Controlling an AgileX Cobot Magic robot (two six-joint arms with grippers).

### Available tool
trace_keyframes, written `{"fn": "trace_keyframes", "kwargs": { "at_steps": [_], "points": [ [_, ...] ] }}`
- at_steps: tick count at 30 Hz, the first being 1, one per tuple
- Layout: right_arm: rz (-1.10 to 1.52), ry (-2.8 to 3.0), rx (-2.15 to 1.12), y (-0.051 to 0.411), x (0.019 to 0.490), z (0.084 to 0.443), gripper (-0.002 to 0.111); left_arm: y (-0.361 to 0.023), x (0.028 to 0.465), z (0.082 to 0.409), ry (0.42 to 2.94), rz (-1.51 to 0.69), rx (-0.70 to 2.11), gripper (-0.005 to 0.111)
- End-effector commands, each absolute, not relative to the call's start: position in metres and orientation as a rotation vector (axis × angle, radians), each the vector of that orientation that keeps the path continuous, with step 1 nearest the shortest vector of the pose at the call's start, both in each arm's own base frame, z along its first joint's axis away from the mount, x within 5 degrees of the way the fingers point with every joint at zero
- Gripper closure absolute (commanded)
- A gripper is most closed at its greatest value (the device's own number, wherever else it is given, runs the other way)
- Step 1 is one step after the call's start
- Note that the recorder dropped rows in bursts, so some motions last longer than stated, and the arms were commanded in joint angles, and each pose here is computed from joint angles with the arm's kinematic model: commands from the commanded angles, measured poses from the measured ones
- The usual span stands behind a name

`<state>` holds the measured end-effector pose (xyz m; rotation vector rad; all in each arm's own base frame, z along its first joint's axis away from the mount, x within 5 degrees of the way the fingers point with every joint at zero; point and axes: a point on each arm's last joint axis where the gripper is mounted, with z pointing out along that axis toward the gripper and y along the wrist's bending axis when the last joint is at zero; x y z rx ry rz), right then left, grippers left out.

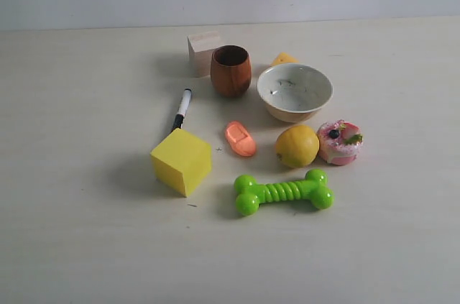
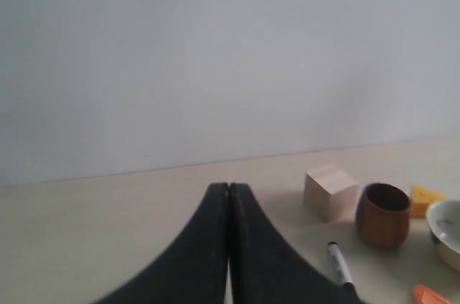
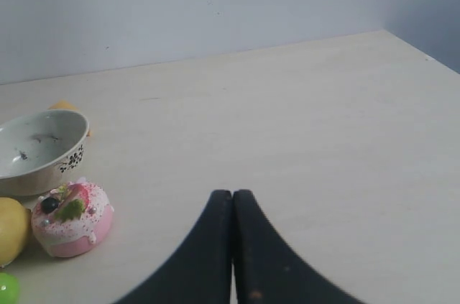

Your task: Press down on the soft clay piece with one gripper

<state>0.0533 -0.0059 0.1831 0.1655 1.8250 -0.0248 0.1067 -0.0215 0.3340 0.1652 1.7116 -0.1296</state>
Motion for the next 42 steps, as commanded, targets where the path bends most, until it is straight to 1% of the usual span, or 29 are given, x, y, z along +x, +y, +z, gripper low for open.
{"fn": "trace_keyframes", "kwargs": {
  "at_steps": [1, 6, 11, 19, 21, 27, 42],
  "points": [
    [-0.024, 1.817, 0.164, -0.006, 0.053, 0.182, 0.108, -0.005, 0.089, 0.307, 1.672, -0.074, 0.007, 0.107],
    [-0.024, 1.817, 0.164, -0.006, 0.053, 0.182, 0.108, 0.004, 0.077, 0.273, 1.692, -0.023, -0.097, 0.107],
    [-0.024, 1.817, 0.164, -0.006, 0.053, 0.182, 0.108, 0.003, 0.068, 0.242, 1.711, -0.097, -0.174, 0.107],
    [-0.024, 1.817, 0.164, -0.006, 0.053, 0.182, 0.108, 0.003, 0.059, 0.191, 1.741, -0.101, -0.180, 0.107],
    [-0.024, 1.817, 0.164, -0.006, 0.053, 0.182, 0.108, 0.003, 0.057, 0.194, 1.691, -0.108, -0.172, 0.107],
    [-0.024, 1.817, 0.164, -0.006, 0.053, 0.182, 0.108, 0.003, 0.056, 0.194, 1.683, -0.107, -0.174, 0.107],
    [-0.024, 1.817, 0.164, -0.006, 0.053, 0.182, 0.108, 0.004, 0.054, 0.187, 1.765, -0.095, -0.193, 0.107]
  ]
}}
